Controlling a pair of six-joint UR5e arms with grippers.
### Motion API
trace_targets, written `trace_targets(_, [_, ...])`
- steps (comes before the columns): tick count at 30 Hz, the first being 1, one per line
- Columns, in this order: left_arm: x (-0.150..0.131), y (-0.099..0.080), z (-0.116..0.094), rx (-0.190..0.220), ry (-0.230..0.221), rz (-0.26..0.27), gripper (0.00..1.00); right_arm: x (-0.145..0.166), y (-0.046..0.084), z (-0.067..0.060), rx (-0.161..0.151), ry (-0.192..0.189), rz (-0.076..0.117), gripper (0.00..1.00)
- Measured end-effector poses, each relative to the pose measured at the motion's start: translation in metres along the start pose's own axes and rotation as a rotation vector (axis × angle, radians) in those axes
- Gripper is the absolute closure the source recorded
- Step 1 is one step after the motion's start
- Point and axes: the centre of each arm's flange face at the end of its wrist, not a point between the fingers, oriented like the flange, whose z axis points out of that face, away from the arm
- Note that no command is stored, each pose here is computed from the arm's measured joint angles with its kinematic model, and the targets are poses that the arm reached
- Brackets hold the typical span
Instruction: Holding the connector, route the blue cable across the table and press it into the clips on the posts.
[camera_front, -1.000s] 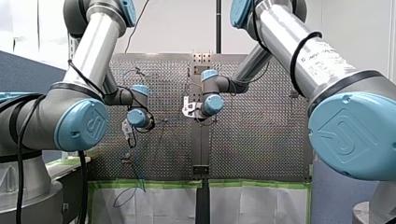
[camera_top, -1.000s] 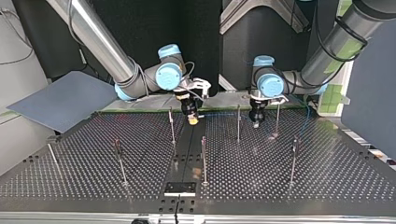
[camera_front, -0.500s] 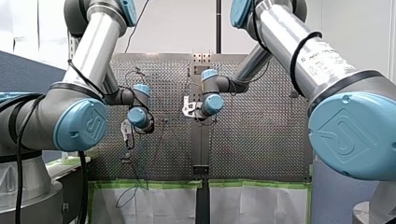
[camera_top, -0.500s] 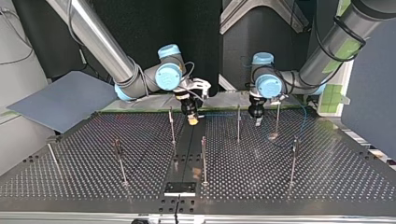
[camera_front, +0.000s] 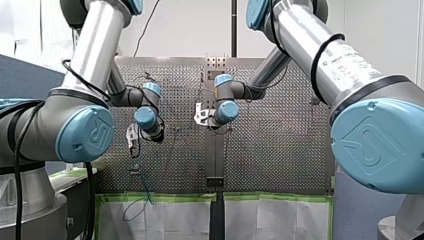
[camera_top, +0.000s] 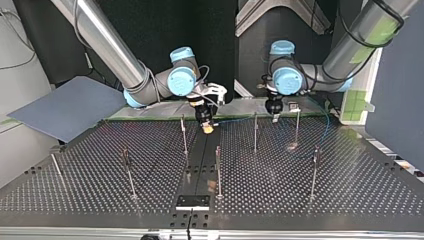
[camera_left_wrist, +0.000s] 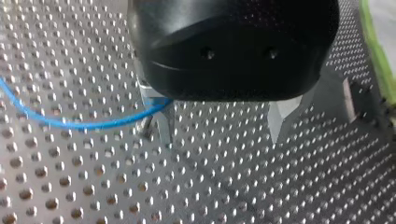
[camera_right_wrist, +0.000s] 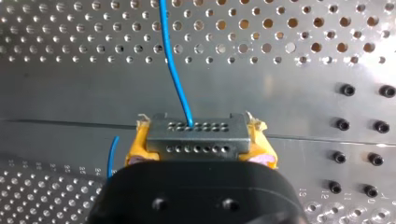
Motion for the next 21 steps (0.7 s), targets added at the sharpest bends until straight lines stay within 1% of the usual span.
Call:
trace_targets(5, [-0.004, -0.009, -0.020, 0.023, -0.007, 0.001, 0.02, 0.000, -0.001, 0.000, 0.004, -0.002, 0.001, 1.00])
trace_targets(11, [-0.014, -0.024, -0.043, 0.065, -0.030, 0.000, 0.02, 0.000, -0.001, 0.000, 0.005, -0.005, 0.001, 1.00])
trace_targets(13, [-0.013, -0.029, -0.050, 0.079, -0.024, 0.005, 0.02, 0.000, 0.000, 0.000, 0.004, -0.006, 0.000, 1.00])
trace_targets(17, [-0.004, -0.038, -0.061, 0.099, 0.004, 0.021, 0.02, 0.000, 0.003, 0.000, 0.000, -0.009, 0.000, 1.00])
trace_targets(21, [0.004, -0.053, -0.072, 0.132, 0.015, 0.024, 0.02, 0.001, 0.005, 0.000, -0.003, -0.009, -0.001, 1.00])
